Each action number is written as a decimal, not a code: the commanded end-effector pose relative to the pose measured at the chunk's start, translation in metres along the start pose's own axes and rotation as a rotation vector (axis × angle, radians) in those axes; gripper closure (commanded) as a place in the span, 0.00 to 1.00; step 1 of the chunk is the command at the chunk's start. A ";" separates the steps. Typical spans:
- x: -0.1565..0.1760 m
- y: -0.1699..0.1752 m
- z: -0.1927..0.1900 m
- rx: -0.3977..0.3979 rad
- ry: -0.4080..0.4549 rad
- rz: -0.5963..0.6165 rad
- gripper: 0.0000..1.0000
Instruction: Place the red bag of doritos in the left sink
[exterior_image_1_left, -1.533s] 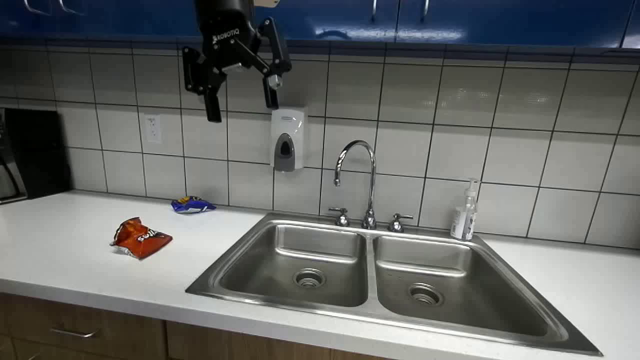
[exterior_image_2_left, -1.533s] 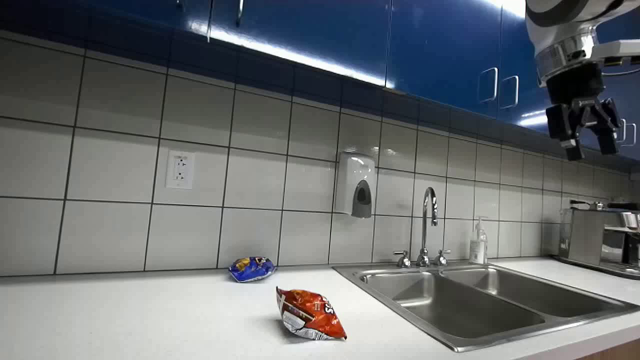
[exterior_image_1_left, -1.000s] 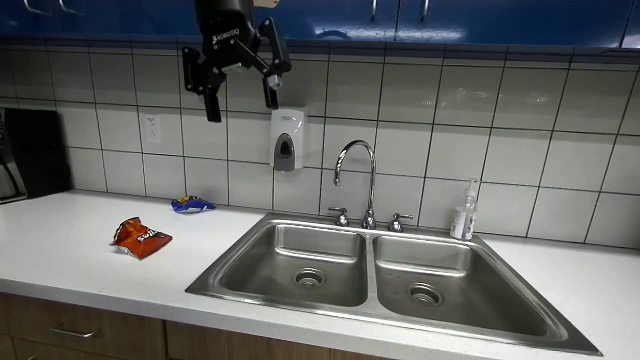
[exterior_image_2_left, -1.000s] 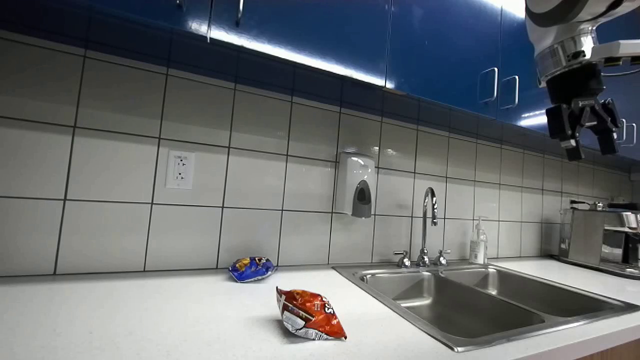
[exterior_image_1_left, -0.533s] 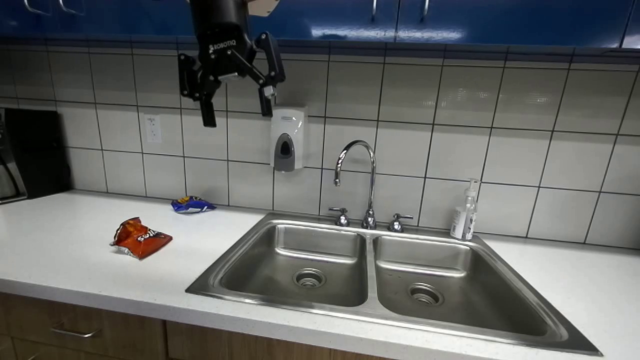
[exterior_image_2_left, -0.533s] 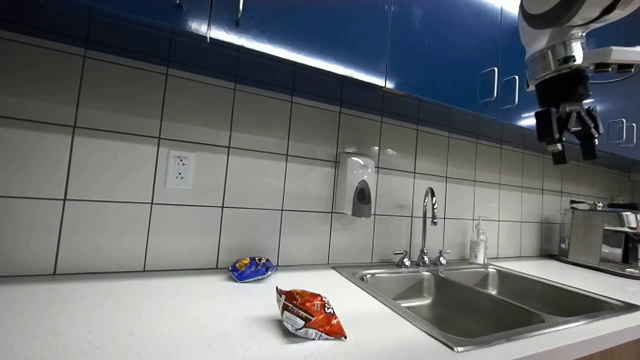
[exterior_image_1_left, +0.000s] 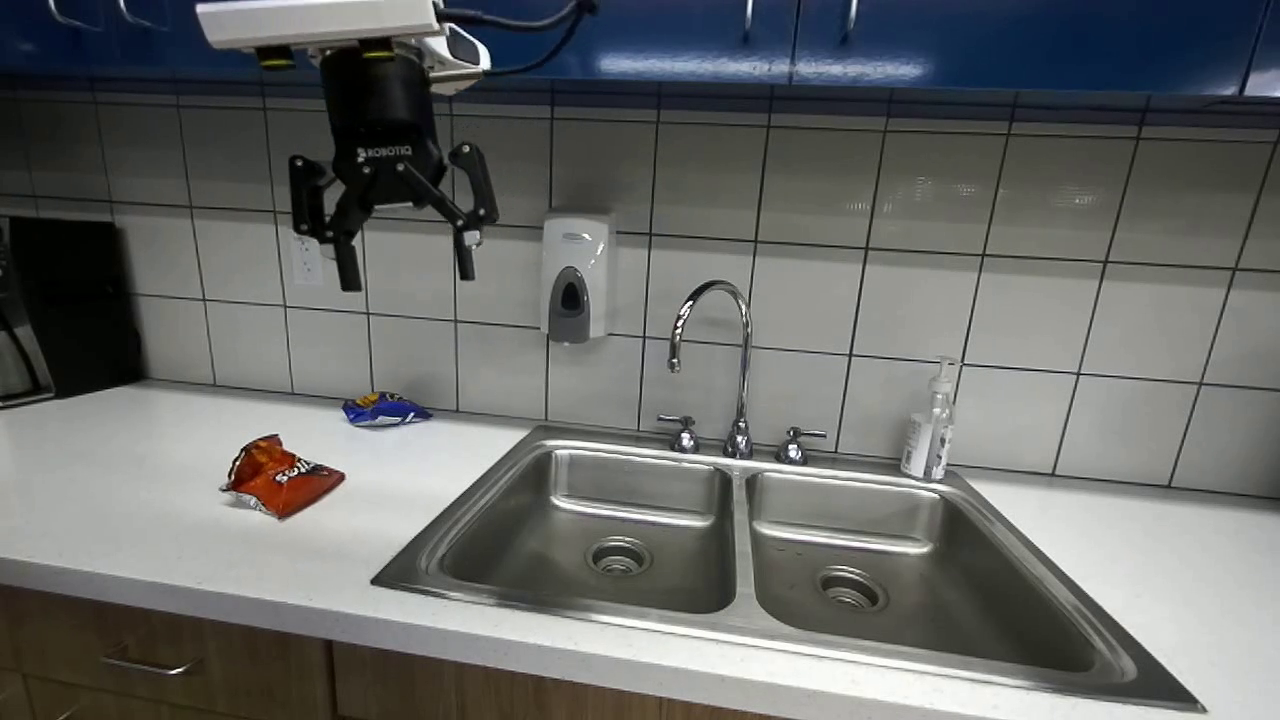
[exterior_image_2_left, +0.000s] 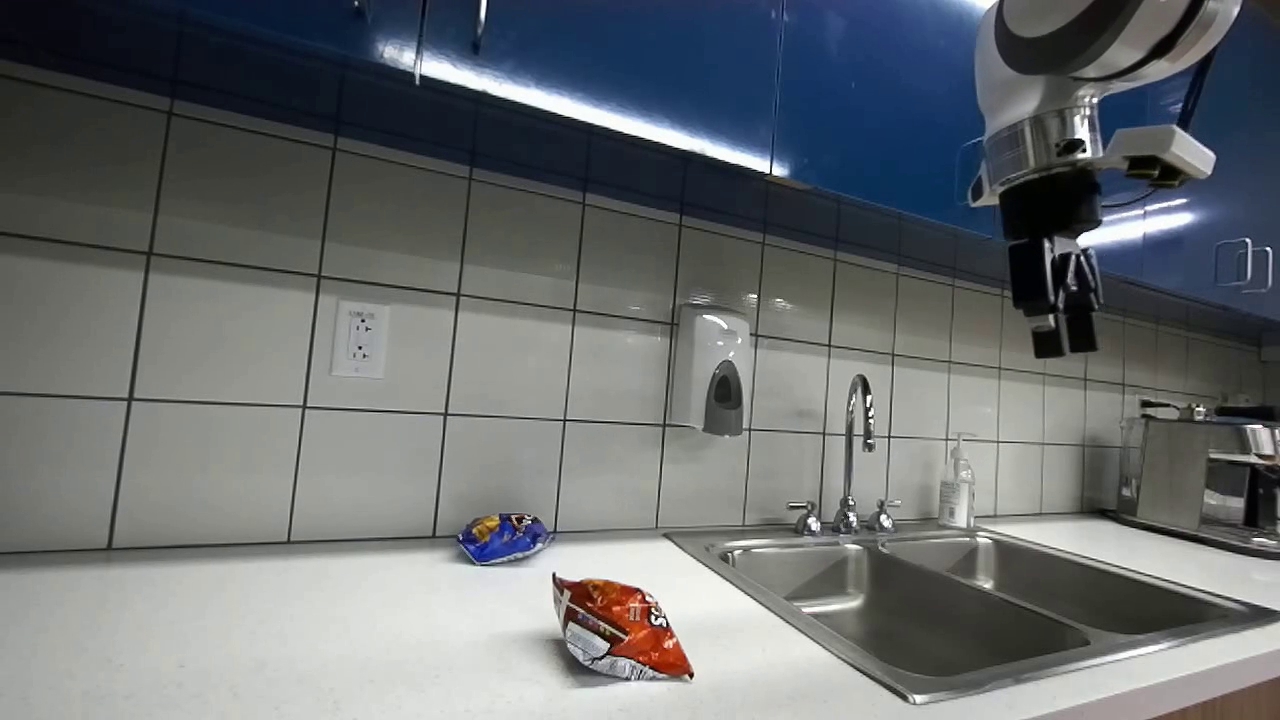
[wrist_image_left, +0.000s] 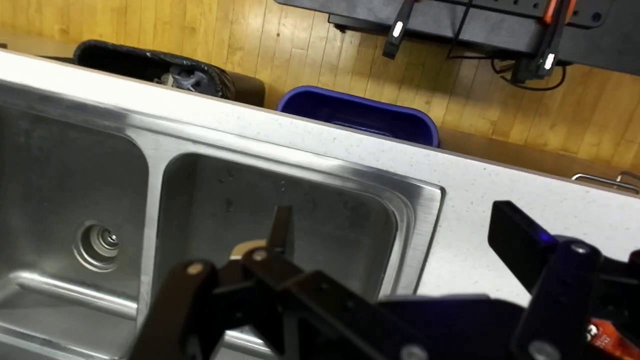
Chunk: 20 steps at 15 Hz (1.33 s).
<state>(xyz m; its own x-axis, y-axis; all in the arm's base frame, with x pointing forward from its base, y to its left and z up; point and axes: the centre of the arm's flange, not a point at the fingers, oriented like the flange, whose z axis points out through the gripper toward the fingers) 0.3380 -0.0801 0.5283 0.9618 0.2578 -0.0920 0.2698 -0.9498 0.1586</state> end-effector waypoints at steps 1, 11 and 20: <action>0.017 -0.026 0.013 0.017 0.029 -0.121 0.00; 0.071 -0.112 0.045 0.052 0.034 -0.378 0.00; 0.119 -0.165 0.074 0.038 0.105 -0.490 0.00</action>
<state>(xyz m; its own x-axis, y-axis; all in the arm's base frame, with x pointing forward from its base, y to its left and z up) 0.3893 0.0812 0.4326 0.7554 0.6508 -0.0767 0.6553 -0.7498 0.0922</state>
